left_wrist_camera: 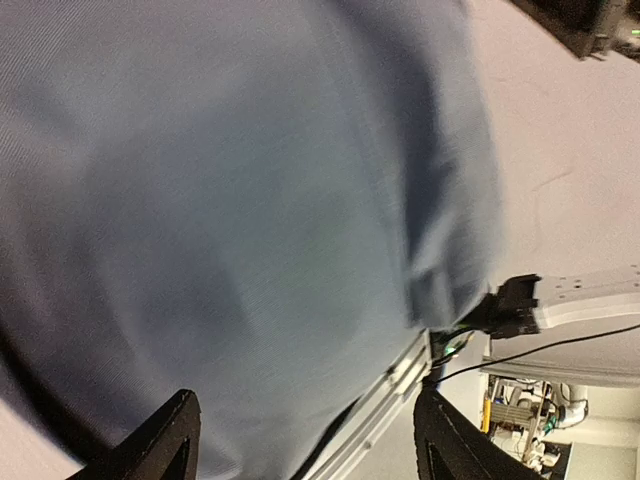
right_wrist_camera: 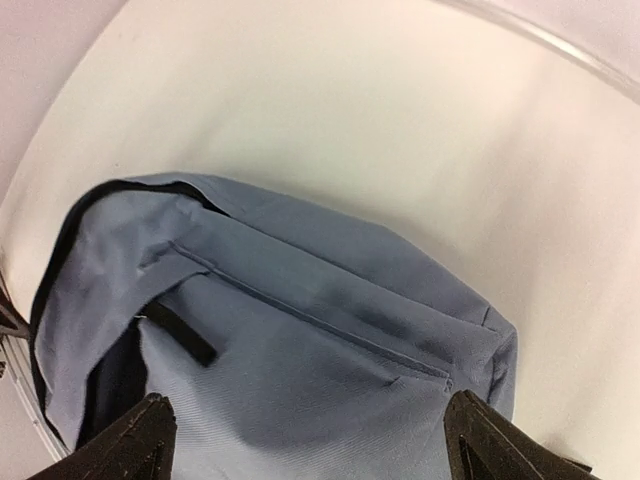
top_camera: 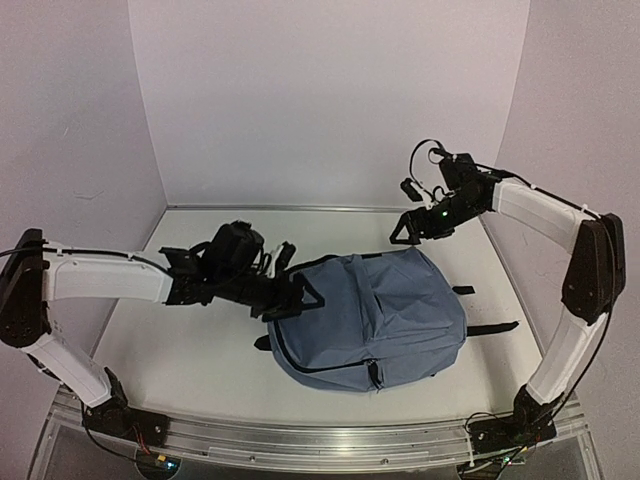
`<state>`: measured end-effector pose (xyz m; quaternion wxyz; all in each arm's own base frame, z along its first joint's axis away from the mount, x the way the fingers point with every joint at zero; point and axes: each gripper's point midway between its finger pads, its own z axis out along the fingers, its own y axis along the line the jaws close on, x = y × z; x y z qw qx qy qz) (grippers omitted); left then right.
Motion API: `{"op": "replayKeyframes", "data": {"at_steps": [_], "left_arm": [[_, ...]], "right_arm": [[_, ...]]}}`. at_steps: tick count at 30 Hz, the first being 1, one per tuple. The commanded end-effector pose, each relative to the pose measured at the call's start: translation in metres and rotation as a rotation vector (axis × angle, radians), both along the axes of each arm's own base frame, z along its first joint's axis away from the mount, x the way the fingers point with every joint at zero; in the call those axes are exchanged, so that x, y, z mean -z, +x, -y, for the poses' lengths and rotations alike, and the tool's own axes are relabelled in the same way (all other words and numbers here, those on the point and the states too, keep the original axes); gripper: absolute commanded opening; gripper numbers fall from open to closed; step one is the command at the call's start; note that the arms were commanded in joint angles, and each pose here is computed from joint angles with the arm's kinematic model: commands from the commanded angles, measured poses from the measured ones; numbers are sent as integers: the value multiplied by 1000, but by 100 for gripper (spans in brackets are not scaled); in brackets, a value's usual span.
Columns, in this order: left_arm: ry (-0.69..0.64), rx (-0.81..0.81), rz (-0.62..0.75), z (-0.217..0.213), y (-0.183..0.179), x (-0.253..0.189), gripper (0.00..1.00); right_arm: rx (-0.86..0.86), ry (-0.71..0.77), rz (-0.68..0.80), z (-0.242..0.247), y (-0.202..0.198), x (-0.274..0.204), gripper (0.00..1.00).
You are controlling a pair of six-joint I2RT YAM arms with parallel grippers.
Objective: Pack the student bag
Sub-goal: Place the stationery in the student bag, then adjust the student bag at the center of the board.
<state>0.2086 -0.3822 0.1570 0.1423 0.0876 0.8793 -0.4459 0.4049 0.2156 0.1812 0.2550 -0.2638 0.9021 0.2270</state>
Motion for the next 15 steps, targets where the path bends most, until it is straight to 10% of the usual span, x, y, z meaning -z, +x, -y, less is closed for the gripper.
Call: {"op": "replayKeyframes", "data": {"at_steps": [1, 10, 15], "left_arm": [[180, -224, -147, -52, -17, 60, 74], [194, -318, -272, -55, -21, 110, 69], [116, -307, -257, -35, 11, 104, 40]], "right_arm": [[-37, -49, -39, 6, -2, 27, 93], [-92, 12, -202, -4, -31, 64, 86], [-121, 49, -253, -4, -57, 62, 84]]}}
